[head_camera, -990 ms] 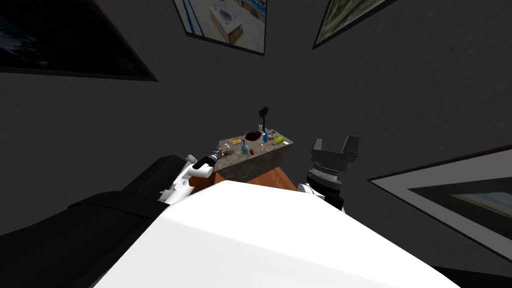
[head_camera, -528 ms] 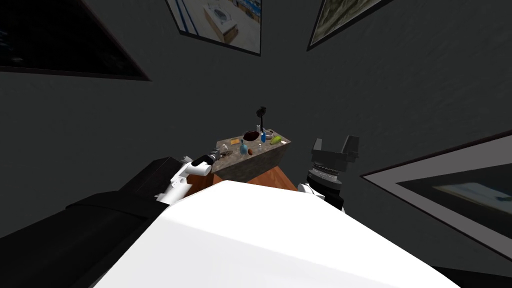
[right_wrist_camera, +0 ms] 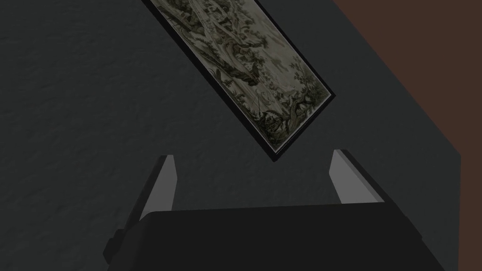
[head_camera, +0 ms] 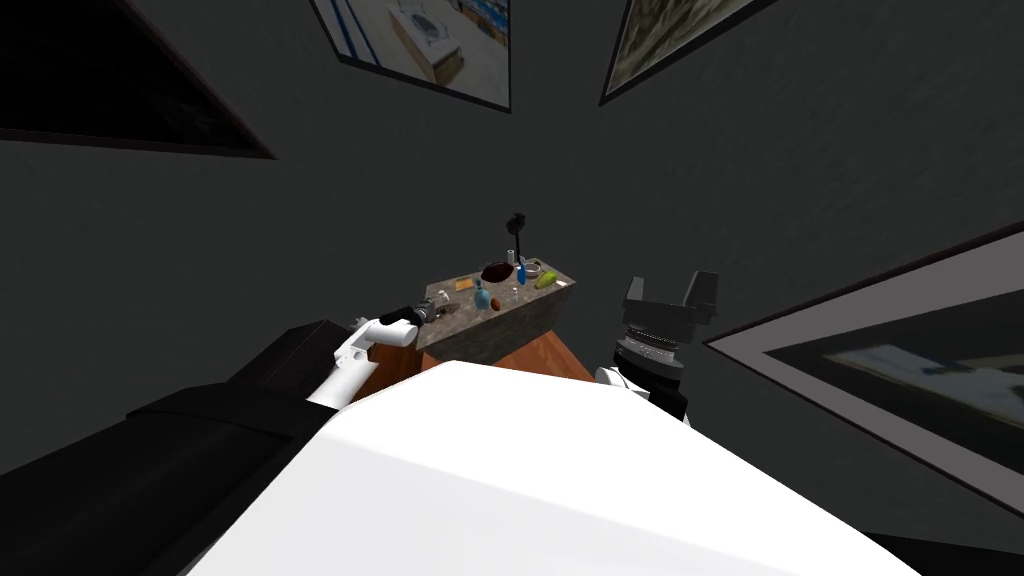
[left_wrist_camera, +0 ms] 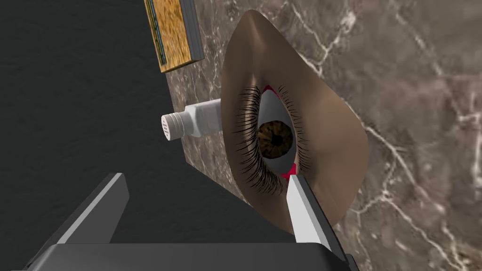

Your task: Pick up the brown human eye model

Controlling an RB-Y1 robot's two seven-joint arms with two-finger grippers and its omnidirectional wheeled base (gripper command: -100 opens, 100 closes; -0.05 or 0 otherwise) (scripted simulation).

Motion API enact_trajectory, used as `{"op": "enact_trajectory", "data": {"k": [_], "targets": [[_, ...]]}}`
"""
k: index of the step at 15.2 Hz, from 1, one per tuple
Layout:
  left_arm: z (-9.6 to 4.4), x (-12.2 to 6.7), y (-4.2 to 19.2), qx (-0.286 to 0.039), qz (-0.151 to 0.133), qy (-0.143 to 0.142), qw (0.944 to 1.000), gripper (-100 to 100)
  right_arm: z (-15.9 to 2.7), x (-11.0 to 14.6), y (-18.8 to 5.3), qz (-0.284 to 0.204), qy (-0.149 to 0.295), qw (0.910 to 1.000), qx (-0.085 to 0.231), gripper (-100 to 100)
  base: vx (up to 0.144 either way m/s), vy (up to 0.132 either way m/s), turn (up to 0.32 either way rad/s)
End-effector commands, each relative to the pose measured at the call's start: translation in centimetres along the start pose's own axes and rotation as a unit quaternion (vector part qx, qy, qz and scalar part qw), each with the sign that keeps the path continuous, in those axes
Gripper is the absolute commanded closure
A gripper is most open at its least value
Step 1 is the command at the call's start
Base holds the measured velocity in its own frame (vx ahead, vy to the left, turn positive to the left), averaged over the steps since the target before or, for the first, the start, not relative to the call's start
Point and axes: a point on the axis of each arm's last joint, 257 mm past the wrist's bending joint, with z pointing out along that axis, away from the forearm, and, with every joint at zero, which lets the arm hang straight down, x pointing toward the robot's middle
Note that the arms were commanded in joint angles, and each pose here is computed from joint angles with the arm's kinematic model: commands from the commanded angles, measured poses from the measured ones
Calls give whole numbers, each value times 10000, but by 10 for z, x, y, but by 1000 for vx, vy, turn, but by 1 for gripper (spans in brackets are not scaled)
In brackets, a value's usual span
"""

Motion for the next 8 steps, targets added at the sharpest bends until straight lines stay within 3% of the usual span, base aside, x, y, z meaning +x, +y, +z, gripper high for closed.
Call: {"op": "enact_trajectory", "data": {"k": [1,4,8], "targets": [[1,-11,3,-205,-168,-97,9996,-100,0,0,0,0,0,10000,0,0,5,-17,-120],[0,-14,11,-373,-168,-164,9990,-100,0,0,0,0,0,10000,0,0,4,-10,-45],[0,-34,18,-761,-459,-366,9954,-100,0,0,0,0,0,10000,0,0,4,-13,-82]]}}
